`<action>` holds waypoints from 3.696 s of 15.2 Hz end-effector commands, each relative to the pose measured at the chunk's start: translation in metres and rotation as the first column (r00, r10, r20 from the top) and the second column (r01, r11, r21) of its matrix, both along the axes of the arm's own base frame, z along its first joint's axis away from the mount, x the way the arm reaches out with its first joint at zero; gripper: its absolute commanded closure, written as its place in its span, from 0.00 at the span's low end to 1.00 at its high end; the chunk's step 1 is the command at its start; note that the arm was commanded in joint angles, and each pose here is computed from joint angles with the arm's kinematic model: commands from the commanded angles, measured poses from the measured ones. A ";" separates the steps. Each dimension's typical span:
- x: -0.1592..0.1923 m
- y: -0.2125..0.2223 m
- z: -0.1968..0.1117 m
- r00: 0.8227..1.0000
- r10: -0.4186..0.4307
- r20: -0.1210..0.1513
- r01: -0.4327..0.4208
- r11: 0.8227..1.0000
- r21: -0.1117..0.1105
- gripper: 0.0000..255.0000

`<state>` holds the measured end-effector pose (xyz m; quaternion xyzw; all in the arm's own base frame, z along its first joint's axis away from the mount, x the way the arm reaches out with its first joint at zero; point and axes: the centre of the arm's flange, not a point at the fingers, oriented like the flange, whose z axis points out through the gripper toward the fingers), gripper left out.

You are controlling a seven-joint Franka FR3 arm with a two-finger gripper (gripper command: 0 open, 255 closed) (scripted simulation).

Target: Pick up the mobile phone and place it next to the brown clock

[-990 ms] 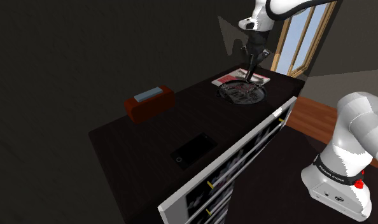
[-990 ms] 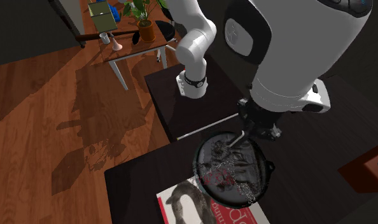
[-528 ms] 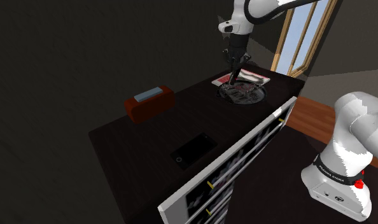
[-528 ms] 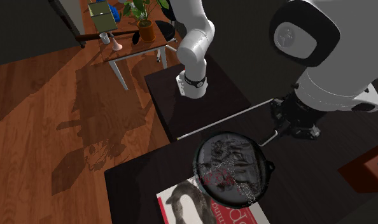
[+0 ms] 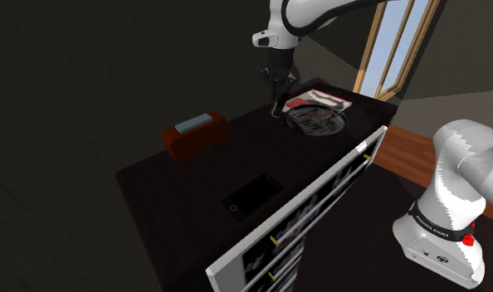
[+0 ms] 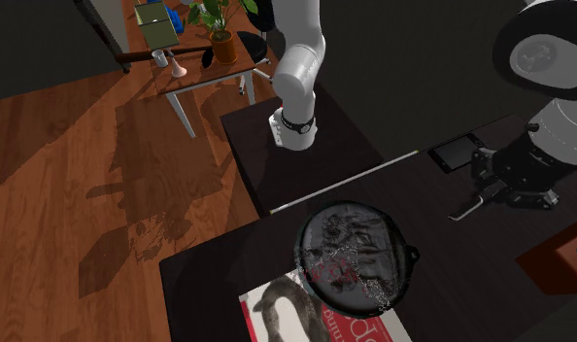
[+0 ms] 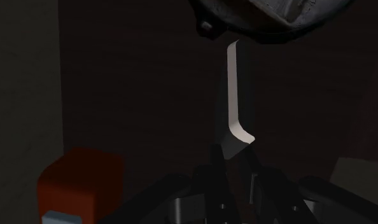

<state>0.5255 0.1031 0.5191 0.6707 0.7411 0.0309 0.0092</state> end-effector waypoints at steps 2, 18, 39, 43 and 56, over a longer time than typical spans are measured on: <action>0.017 0.036 -0.003 1.000 0.000 0.000 0.000 1.000 0.001 1.00; 0.051 0.109 -0.055 1.000 0.000 0.000 0.000 1.000 0.001 1.00; 0.051 0.109 -0.166 1.000 0.000 0.000 0.000 1.000 0.001 1.00; 0.051 0.109 -0.175 1.000 0.000 0.000 0.000 1.000 0.001 1.00; 0.050 0.108 -0.149 1.000 0.000 0.000 0.000 1.000 0.001 0.00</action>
